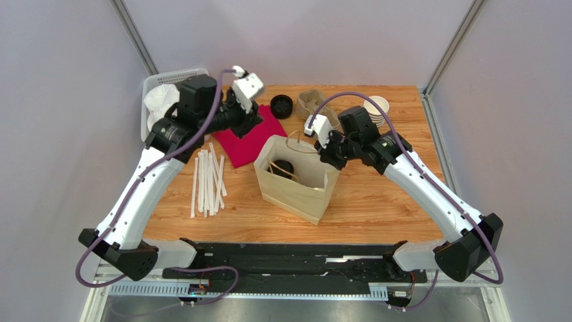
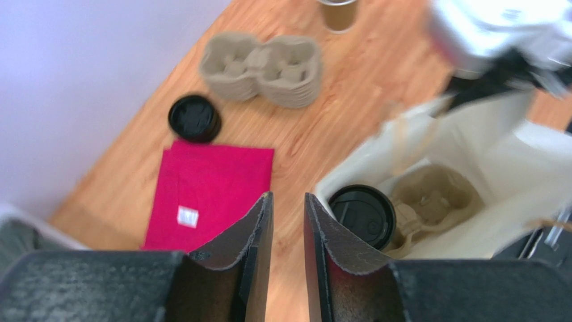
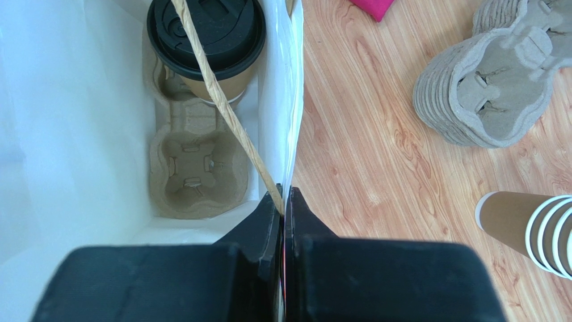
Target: Pack the takeout coffee
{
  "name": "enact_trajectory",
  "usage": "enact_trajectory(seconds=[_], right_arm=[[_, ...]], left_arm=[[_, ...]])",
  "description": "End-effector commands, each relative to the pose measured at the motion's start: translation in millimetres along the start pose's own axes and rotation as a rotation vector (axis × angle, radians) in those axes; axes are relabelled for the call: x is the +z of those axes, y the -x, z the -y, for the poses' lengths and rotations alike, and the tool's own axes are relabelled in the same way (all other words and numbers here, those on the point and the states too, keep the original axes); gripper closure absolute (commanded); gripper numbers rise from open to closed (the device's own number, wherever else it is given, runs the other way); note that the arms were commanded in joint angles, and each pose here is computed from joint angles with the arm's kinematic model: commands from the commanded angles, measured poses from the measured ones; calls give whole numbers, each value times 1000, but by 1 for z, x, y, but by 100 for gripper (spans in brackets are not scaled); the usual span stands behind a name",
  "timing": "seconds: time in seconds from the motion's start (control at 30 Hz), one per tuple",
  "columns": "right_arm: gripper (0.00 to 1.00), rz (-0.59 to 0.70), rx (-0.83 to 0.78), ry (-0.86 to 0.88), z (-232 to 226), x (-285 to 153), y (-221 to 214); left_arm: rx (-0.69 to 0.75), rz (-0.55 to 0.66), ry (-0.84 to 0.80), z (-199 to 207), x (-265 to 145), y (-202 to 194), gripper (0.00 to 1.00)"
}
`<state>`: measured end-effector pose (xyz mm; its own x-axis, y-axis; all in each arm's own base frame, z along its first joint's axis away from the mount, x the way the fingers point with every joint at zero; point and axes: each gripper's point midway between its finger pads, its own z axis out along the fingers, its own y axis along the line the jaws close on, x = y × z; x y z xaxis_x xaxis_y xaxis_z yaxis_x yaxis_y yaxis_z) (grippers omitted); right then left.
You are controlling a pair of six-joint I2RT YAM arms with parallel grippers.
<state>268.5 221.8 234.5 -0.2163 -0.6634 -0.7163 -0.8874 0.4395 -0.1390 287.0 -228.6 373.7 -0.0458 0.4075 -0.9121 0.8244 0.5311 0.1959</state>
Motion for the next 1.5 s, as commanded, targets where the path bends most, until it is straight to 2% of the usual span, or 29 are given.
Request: enact_trajectory(seconds=[0.0,0.1,0.23,0.33,0.5,0.63,0.87,1.03,1.47], right_arm=[[100,42,-26,-51,8,-8,8],[100,46,-31,-54,6,-10,9],[100,35,-23,-46,4,-11,7],[92,28,-17,-41,2,-13,7],[79,27,-22,-46,2,-16,8],[69,23,-24,-43,1,-16,7],[57,26,-21,-44,1,-18,10],[46,43,-10,-53,3,-23,17],[29,96,-6,-92,12,-39,43]], left_arm=[[-399,-146,162,-39,-10,-43,68],[-607,-286,299,-61,-17,-97,64],[-841,-488,387,-61,-22,-176,59],[-955,-601,455,-56,-27,-224,58],[-938,-690,549,-60,-26,-279,58],[-899,-740,533,-68,-11,-307,58],[-818,-767,508,-87,9,-332,53],[-836,-800,513,-93,14,-350,51],[-812,-824,493,-106,34,-370,51]])
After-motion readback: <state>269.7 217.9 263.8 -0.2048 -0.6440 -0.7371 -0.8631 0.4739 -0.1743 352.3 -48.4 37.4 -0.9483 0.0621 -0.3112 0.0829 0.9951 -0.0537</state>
